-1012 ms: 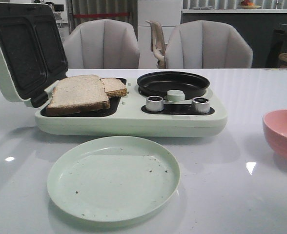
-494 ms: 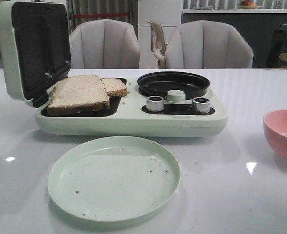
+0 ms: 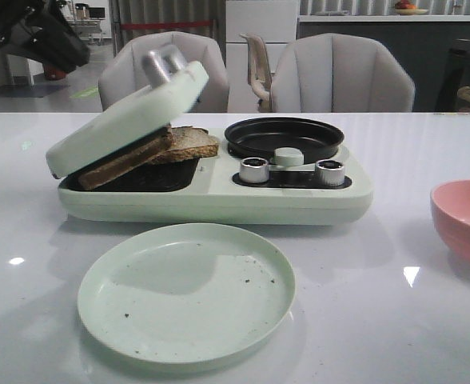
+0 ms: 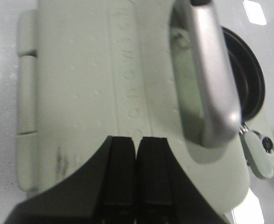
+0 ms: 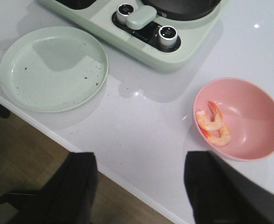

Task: Make breakfast with bread and shrimp
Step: 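Push the sandwich maker lid down over the bread with the left gripper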

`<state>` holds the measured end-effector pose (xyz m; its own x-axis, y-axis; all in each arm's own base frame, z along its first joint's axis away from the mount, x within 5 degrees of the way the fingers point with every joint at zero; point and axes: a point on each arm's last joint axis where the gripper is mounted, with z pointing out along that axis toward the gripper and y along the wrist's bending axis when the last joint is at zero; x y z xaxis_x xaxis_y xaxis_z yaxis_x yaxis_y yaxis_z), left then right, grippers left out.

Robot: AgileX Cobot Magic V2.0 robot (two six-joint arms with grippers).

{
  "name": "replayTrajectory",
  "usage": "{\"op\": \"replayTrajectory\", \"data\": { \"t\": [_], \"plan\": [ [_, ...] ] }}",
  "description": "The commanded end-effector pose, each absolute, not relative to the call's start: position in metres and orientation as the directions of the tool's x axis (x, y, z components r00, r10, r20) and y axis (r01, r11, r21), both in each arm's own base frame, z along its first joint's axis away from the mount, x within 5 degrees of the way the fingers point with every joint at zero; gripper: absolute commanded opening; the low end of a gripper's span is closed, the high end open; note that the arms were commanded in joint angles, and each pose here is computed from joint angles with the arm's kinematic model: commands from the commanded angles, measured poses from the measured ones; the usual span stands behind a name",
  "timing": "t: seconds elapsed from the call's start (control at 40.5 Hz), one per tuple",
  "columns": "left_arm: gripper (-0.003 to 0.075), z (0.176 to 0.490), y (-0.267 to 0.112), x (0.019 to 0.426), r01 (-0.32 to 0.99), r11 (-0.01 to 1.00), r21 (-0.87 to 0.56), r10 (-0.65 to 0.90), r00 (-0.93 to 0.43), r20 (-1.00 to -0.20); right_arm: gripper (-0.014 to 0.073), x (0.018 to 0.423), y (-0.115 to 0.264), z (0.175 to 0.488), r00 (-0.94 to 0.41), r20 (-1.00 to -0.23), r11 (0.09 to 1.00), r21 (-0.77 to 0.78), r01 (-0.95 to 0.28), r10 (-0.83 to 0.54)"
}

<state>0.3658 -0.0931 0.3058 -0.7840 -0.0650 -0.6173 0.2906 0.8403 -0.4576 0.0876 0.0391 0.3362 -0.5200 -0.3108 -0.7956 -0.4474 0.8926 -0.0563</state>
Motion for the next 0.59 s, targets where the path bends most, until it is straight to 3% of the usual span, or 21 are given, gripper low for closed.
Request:
{"op": "replayTrajectory", "data": {
  "t": [0.0, 0.321, 0.568],
  "plan": [
    [0.011, 0.346, -0.106, 0.342, 0.394, 0.819, -0.416, -0.025, -0.701, -0.713, 0.0516, 0.09, 0.039, 0.35, -0.448, -0.847, 0.896, -0.071, -0.437, -0.286],
    [0.011, 0.363, -0.139, 0.262, 0.581, 0.775, -0.249, 0.184, -0.583, -0.791, 0.0516, 0.09, 0.039, 0.35, -0.448, -0.847, 0.896, -0.071, -0.437, -0.286],
    [0.011, 0.371, -0.132, 0.198, 0.68, 0.727, -0.098, 0.313, -0.455, -0.833, 0.0516, 0.09, 0.039, 0.35, -0.448, -0.847, 0.896, -0.071, -0.437, -0.286]
  ]
}}
